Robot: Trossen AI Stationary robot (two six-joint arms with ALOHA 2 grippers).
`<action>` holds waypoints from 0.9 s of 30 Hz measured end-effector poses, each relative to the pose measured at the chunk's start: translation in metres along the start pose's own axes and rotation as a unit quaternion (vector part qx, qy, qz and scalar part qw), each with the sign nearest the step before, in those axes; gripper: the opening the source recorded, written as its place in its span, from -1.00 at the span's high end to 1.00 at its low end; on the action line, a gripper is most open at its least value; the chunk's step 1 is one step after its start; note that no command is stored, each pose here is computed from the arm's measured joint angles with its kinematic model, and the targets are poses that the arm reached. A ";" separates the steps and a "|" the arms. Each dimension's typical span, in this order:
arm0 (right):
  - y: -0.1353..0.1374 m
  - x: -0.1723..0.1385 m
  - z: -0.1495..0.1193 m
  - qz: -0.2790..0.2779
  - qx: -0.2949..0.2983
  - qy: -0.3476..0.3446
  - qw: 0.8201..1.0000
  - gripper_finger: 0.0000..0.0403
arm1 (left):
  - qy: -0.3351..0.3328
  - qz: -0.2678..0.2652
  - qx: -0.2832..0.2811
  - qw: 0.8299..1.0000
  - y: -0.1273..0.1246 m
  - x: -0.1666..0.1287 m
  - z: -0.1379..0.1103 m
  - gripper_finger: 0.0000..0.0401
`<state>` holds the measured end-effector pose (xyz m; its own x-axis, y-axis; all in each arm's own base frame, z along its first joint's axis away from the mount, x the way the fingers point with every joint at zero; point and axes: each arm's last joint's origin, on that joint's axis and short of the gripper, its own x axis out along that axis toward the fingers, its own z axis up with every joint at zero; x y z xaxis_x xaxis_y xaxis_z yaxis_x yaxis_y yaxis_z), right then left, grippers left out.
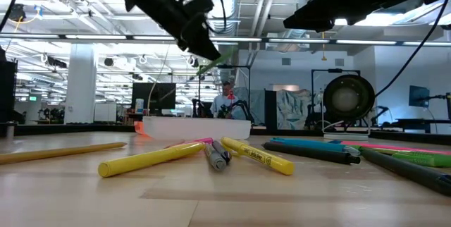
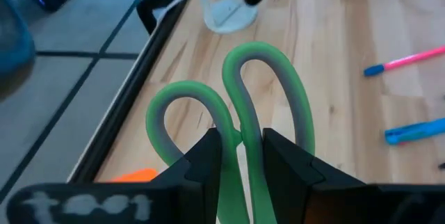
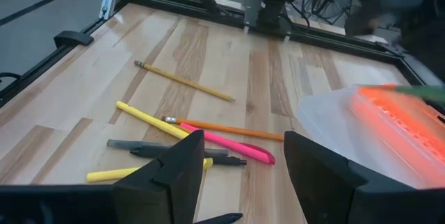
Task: Pick & place school supplies into a supply box
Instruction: Put the scissors into the supply box
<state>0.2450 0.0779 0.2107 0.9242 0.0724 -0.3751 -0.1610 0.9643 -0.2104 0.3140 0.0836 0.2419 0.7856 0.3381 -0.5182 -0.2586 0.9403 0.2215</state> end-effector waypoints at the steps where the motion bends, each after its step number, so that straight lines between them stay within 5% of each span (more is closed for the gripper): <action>1: 0.000 0.000 0.000 0.000 0.000 0.000 1.000 0.04 | 0.009 0.001 0.000 1.000 0.001 0.004 -0.003 0.61; 12: 0.005 -0.001 -0.003 0.011 0.005 0.016 1.000 0.04 | 0.080 -0.010 -0.006 0.997 0.008 0.059 -0.038 0.61; 27: 0.001 0.000 -0.004 0.002 0.004 0.021 1.000 0.04 | 0.129 -0.025 -0.001 0.991 0.017 0.057 -0.046 0.50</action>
<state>0.2432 0.0776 0.2068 0.9080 0.0649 -0.4139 -0.1610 0.9661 -0.2018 0.3281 0.1207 0.1780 0.6275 0.2893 -0.7229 -0.2235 0.9563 0.1887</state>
